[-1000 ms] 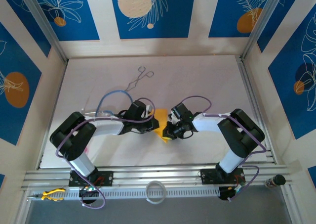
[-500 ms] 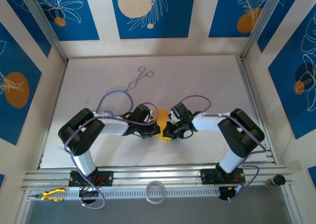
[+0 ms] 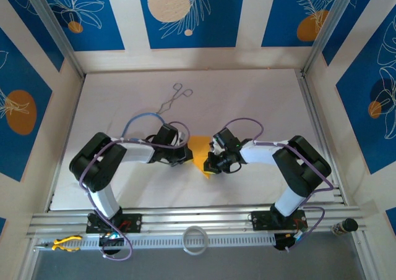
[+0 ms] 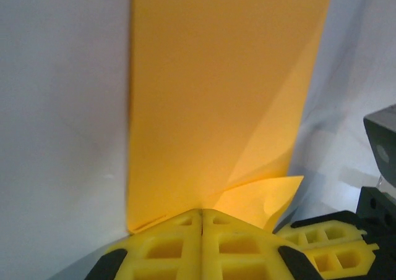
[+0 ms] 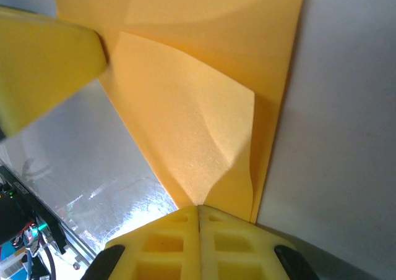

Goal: Fold a paper plane with a square sheet of paper (pick it up from the middle)
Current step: Third fold the triangle at the center of the table.

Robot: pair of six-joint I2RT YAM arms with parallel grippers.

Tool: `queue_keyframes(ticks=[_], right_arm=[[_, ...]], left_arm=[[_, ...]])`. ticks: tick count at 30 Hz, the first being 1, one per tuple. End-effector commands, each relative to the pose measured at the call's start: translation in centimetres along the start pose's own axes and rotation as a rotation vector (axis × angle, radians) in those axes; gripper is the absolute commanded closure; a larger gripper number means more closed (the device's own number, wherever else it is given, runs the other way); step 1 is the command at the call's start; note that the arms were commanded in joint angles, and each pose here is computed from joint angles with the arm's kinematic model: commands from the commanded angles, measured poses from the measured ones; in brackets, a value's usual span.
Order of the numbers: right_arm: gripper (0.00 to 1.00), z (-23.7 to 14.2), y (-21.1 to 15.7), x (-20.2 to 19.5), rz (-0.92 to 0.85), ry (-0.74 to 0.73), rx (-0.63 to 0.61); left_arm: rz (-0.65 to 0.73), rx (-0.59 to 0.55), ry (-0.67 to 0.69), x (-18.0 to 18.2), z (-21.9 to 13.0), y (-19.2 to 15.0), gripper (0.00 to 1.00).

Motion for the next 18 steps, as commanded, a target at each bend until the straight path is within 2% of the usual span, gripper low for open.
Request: queue_keyframes(ticks=[1, 9, 14, 18], right_arm=[[0.97, 0.9, -2.1, -3.9, 0.078, -0.197, 0.080], [0.96, 0.4, -1.8, -3.9, 0.014, -0.202, 0.088], [0.96, -0.3, -0.9, -3.4, -0.052, -0.208, 0.091], [0.96, -0.7, -0.1, -3.1, -0.086, -0.202, 0.094]], left_arm=[[-0.039, -0.049, 0.105, 2.8, -0.8, 1.1, 0.99], [-0.028, -0.089, 0.104, 1.9, -3.0, 2.2, 0.99], [-0.003, -0.115, 0.036, -0.1, -4.3, 2.3, 0.98], [0.029, -0.101, -0.053, -1.9, -3.9, 1.6, 0.97]])
Point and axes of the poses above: each hand's point on the last joint's axis, 136 mm out from that joint toward the fingers, its own z axis out along the fingers, its own x axis along the line the jaws close on, y = z × x, the point moved 7 cm from there along -z, back along the fingers, and after that the axes turned 1 degree about -z, right-handed, at the moved point
